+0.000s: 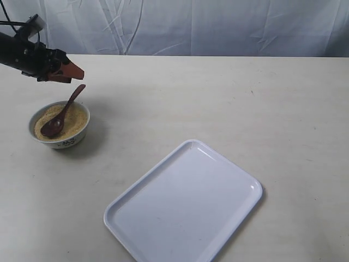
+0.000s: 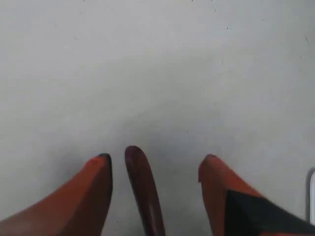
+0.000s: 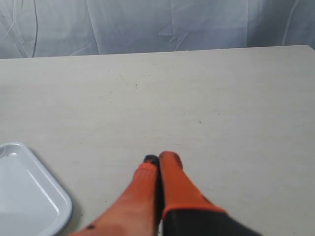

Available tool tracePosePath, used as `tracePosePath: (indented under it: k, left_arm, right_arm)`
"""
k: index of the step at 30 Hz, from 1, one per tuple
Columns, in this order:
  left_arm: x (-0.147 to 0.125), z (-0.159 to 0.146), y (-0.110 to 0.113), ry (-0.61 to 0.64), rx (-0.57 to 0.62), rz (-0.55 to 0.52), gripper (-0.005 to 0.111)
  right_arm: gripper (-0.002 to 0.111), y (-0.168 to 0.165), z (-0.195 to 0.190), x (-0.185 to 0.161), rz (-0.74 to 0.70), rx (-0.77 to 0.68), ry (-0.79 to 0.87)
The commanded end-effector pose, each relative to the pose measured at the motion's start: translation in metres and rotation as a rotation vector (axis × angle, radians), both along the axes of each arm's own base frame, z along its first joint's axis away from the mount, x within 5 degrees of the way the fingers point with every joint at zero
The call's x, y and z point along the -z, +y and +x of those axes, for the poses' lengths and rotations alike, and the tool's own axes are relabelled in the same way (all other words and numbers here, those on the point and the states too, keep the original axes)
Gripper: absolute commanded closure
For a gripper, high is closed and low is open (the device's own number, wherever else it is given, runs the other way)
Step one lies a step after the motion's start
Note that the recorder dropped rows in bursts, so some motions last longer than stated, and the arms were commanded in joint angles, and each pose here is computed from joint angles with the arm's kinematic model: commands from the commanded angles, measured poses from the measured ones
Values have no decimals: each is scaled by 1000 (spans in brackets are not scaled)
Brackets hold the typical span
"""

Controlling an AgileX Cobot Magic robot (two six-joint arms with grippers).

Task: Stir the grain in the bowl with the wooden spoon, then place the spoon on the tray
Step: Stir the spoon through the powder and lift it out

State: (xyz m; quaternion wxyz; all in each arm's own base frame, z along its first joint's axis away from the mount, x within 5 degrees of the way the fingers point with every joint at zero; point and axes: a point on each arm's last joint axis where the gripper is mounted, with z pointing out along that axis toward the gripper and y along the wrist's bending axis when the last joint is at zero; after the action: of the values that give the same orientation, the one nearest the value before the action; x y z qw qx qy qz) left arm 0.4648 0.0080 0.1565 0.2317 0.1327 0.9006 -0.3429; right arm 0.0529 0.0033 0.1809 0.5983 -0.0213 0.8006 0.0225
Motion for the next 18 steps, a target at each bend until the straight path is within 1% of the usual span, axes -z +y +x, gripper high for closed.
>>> tracePosePath:
  k: [1, 4, 9, 15, 18]
  left_arm:
    - [8, 3, 0, 18, 28, -3, 53]
    - [17, 3, 1, 37, 32, 2, 53]
    - [34, 0, -1, 92, 58, -25, 53]
    - [36, -1, -2, 109, 71, -41, 54]
    - [35, -3, -4, 119, 93, -53, 56]
  right_arm:
    - [108, 0, 0, 0, 2, -4, -15]
    - [108, 0, 0, 0, 2, -4, -15]
    - [108, 0, 0, 0, 2, -4, -15]
    - [108, 0, 0, 0, 2, -4, -15]
    - [108, 0, 0, 0, 2, -4, -15]
